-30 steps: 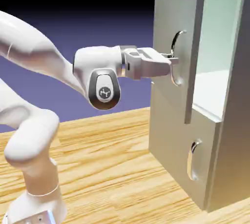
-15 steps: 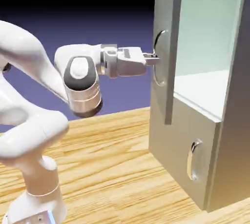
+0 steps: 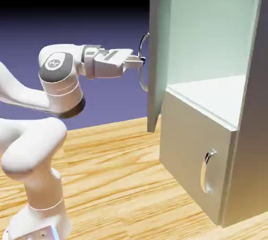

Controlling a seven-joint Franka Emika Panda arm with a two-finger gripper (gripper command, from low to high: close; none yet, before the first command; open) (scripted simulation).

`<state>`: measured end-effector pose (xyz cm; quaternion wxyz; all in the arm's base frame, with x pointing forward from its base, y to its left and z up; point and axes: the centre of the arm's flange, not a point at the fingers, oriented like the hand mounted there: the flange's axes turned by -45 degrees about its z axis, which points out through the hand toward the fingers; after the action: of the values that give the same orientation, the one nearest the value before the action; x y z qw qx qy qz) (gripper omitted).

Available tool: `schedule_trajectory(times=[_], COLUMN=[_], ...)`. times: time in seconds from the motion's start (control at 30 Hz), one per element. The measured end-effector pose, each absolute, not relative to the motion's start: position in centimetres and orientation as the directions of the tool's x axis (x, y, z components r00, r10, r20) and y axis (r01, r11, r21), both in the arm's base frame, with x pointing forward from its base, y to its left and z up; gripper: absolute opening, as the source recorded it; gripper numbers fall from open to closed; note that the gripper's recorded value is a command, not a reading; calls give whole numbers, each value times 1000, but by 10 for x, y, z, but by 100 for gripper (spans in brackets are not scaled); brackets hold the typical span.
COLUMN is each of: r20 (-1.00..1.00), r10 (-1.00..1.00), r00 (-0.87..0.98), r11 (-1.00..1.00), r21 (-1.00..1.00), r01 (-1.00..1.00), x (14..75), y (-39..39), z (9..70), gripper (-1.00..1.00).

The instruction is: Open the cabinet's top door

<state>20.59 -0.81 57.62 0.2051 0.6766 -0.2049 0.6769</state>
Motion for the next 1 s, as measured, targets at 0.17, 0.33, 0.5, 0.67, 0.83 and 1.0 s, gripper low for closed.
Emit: schedule_trajectory(times=[0.17,0.33,0.5,0.67,0.83,1.0], r20=[1000,1000,1000,1000,1000,1000], r10=[0,1,1,0,0,-1], r00=[0,0,0,0,0,0], r11=[-794,-746,-683,-600,-485,-359], r21=[0,1,1,0,0,0], r01=[-608,-666,-730,-800,-874,-933], x=[192,178,163,150,139,136], y=[14,40,72,113,166,221], z=[576,576,576,576,576,576], gripper=[-100,-100,-100,-100,-100,-100])
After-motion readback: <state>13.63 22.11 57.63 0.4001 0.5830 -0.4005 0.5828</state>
